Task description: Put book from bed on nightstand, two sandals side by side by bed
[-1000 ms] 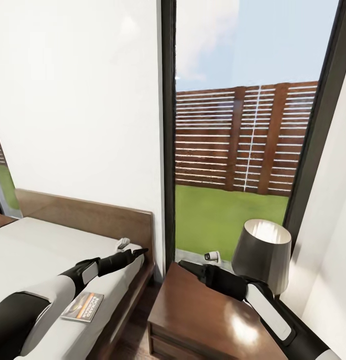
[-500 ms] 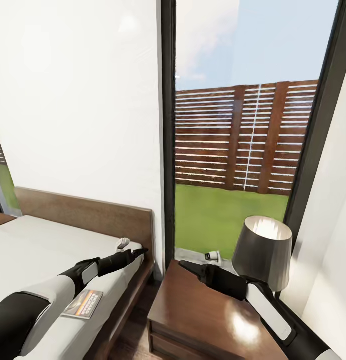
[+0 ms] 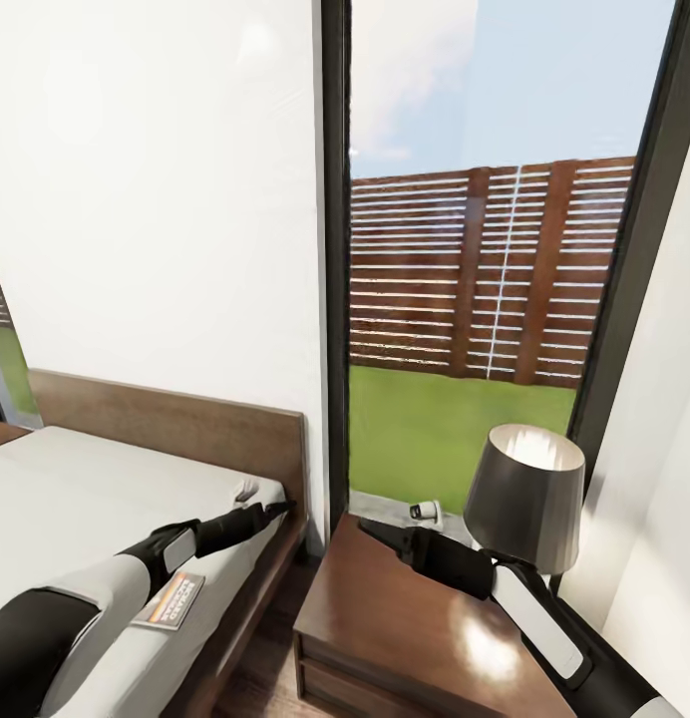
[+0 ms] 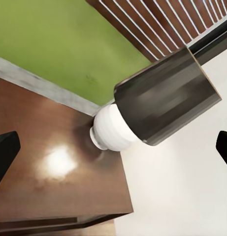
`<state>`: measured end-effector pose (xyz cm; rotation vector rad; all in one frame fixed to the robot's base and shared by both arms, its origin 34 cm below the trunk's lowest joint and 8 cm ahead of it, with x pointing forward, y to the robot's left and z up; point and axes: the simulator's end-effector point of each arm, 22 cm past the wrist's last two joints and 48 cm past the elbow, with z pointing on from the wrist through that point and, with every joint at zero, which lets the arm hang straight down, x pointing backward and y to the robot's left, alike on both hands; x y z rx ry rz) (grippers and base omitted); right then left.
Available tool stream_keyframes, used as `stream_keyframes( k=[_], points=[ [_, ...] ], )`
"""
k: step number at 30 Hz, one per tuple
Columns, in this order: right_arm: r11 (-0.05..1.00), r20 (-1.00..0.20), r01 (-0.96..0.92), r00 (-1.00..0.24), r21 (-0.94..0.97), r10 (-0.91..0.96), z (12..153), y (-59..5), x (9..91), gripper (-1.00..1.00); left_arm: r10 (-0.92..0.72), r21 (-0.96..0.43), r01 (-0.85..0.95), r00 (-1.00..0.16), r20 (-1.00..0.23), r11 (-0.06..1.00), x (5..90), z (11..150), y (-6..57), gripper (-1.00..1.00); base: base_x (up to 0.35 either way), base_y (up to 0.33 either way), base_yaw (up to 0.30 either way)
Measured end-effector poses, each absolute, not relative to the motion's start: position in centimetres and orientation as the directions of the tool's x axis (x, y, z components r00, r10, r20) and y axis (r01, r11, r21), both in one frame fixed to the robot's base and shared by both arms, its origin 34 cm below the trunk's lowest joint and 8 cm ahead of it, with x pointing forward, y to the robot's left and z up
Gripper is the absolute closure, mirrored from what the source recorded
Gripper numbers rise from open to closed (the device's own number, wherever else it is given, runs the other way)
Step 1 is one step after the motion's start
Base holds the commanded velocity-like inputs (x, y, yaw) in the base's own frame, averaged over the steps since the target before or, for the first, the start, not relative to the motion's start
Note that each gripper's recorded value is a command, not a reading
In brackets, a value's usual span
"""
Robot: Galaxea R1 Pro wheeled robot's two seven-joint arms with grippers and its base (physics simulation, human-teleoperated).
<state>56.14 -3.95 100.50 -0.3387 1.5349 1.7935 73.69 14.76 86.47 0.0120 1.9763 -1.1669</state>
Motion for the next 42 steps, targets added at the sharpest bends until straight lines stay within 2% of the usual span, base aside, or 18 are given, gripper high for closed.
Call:
stream_keyframes(
  k=[42],
  points=[
    [-0.011, -0.621, -0.669, -0.697, 0.743, 0.359, 92.6, -4.0, 55.6, -1.0, -0.368, -0.732, 0.398, -0.671, -0.643, 0.553, 72.7, 78.8, 13.0, -1.0, 0.0, 0.0, 0.0]
  ],
)
